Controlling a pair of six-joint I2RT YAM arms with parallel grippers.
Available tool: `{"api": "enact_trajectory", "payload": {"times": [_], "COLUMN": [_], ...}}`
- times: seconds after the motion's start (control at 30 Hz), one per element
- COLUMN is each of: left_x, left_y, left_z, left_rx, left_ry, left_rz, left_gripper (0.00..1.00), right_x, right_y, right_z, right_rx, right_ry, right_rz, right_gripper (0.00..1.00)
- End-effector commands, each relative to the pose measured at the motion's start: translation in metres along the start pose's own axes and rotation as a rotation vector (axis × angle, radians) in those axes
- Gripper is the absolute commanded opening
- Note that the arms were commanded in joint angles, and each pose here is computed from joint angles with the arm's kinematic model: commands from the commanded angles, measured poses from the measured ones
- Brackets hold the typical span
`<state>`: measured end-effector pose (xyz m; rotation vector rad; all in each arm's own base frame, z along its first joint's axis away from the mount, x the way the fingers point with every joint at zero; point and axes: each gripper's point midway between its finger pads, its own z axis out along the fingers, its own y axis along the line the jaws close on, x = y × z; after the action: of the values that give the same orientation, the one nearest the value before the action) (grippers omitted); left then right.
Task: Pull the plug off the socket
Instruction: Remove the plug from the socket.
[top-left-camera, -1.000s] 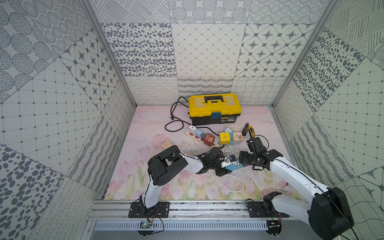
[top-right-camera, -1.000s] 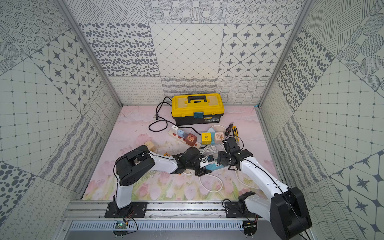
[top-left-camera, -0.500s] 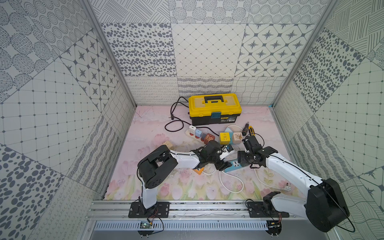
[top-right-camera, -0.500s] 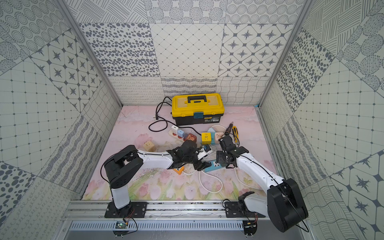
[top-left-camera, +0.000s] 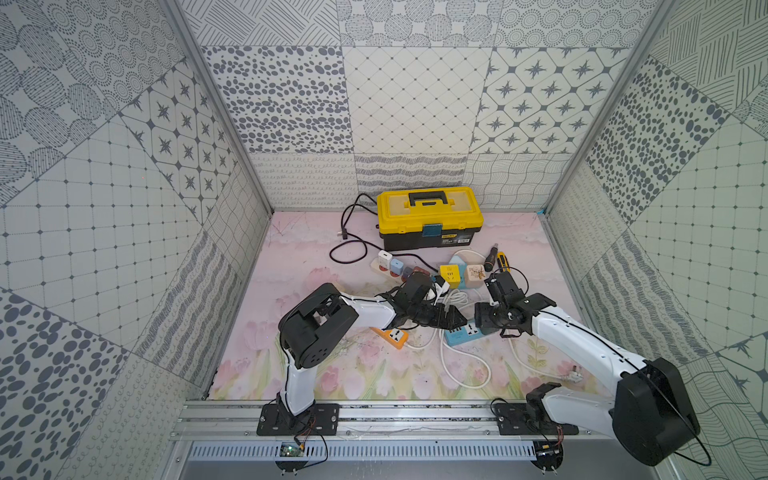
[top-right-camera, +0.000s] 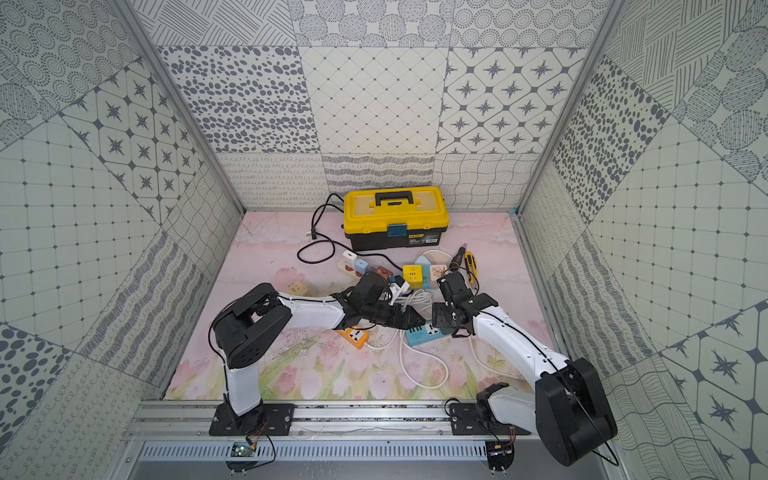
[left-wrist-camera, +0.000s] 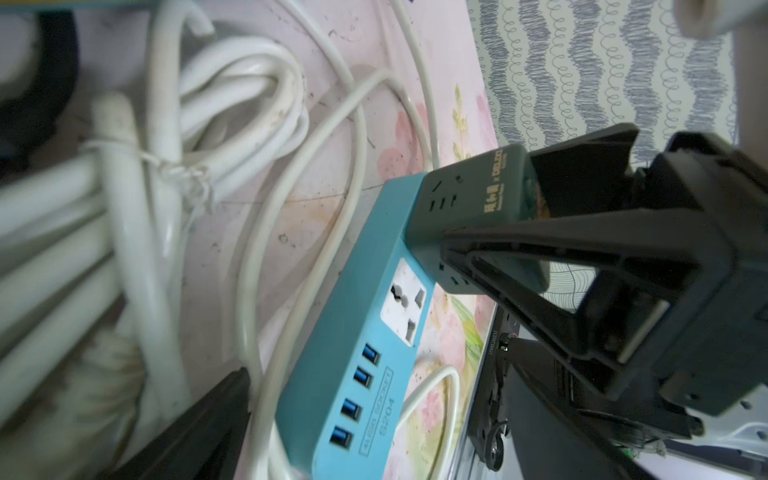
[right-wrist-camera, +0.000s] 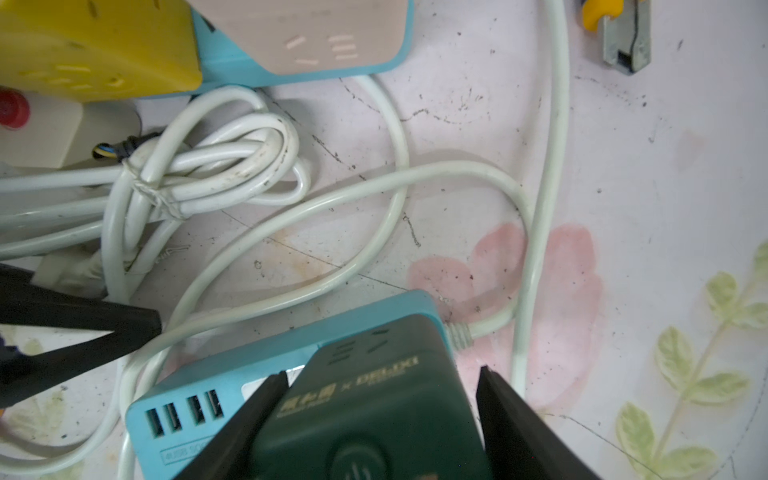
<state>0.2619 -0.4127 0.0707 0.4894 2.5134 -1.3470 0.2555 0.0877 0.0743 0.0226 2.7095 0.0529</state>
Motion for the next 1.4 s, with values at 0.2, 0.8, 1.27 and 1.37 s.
{"api": "enact_trajectory", "payload": {"times": [0.2, 0.8, 1.27, 1.37], "left_x": [0.004, 0.014, 0.015, 0.016], "left_y": [-0.005, -0.018, -0.044, -0.049], "left_z": [-0.051, -0.020, 0.001, 0.006], "left_rx": [-0.202, -0.056, -0.101, -0.073], "left_ry": [-0.054, 0.088, 0.083, 0.095], "left_rz": [0.083, 0.052, 0.164, 0.149], "left_gripper": [1.00, 0.93, 0.32, 0.23], "right_x": [-0.004, -0.003, -0.001, -0.001], "right_y": [0.005, 0.006, 0.007, 0.006], "right_z": [-0.007, -0.008, -0.007, -0.007], "right_rx": [-0.035, -0.042, -0.052, -0.052], "right_ry": [-0.035, -0.040, -0.037, -0.037], "right_rz": [-0.007, -0.001, 0.006, 0.007], "right_gripper": [0.52, 0.53, 0.53, 0.53]}}
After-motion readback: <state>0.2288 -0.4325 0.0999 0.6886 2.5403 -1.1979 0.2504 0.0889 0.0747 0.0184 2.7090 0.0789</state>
